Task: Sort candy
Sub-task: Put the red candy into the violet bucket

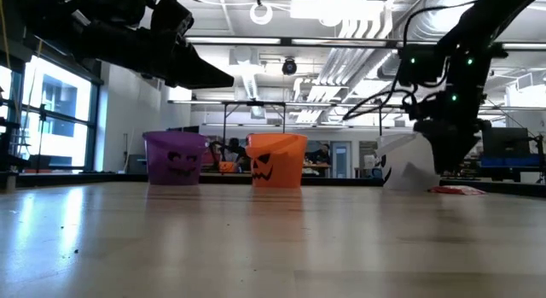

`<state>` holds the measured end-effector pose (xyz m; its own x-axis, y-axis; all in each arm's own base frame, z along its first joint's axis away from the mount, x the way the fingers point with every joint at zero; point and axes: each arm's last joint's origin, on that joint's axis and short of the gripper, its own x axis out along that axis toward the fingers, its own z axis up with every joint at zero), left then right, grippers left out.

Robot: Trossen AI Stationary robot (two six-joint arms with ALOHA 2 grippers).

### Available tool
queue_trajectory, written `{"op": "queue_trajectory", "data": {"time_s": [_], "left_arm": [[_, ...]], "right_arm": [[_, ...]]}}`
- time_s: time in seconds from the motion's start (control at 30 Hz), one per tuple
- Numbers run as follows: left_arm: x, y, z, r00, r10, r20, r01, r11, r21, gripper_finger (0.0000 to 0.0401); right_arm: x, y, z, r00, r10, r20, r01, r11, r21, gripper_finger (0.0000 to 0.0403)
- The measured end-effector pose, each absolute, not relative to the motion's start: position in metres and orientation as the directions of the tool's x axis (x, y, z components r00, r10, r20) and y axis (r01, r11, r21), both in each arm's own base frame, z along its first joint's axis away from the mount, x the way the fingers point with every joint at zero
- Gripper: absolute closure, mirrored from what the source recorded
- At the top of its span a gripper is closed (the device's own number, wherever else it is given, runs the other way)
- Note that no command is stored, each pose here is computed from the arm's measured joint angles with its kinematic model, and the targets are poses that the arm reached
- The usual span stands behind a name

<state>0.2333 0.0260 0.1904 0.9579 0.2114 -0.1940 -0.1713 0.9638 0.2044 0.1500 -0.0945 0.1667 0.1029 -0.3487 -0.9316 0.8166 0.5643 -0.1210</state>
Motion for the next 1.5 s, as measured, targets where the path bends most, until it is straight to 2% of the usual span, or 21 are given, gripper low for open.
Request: {"op": "queue_trajectory", "data": {"time_s": [0.27, 0.4, 0.5, 0.7, 0.83, 1.17, 1.33, 1.5], "left_arm": [[0.233, 0.026, 0.19, 0.958, 0.211, -0.194, -0.171, 0.964, 0.204, 0.026], [0.233, 0.026, 0.19, 0.958, 0.211, -0.194, -0.171, 0.964, 0.204, 0.026], [0.233, 0.026, 0.19, 0.958, 0.211, -0.194, -0.171, 0.964, 0.204, 0.026], [0.233, 0.026, 0.19, 0.957, 0.211, -0.201, -0.17, 0.964, 0.204, 0.026], [0.233, 0.026, 0.19, 0.957, 0.211, -0.201, -0.17, 0.964, 0.204, 0.026], [0.233, 0.026, 0.19, 0.957, 0.211, -0.201, -0.17, 0.964, 0.204, 0.026], [0.233, 0.026, 0.188, 0.953, 0.21, -0.22, -0.168, 0.966, 0.198, 0.026], [0.232, 0.026, 0.187, 0.949, 0.21, -0.234, -0.165, 0.966, 0.198, 0.026]], "right_arm": [[0.149, -0.112, 0.144, -0.02, -0.345, -0.939, 0.847, 0.493, -0.199, 0.0226], [0.154, -0.116, 0.137, -0.027, -0.348, -0.937, 0.846, 0.492, -0.206, 0.0233], [0.156, -0.117, 0.136, -0.016, -0.349, -0.937, 0.846, 0.495, -0.199, 0.0256], [0.155, -0.115, 0.134, -0.009, -0.314, -0.949, 0.831, 0.526, -0.182, 0.0327], [0.157, -0.117, 0.137, -0.014, -0.321, -0.947, 0.821, 0.536, -0.194, 0.0342], [0.175, -0.129, 0.172, 0.024, -0.35, -0.937, 0.8, 0.569, -0.192, 0.0293], [0.174, -0.113, 0.179, -0.043, -0.246, -0.968, 0.781, 0.597, -0.187, 0.0262], [0.167, -0.084, 0.158, -0.125, -0.204, -0.971, 0.797, 0.563, -0.221, 0.0227]]}}
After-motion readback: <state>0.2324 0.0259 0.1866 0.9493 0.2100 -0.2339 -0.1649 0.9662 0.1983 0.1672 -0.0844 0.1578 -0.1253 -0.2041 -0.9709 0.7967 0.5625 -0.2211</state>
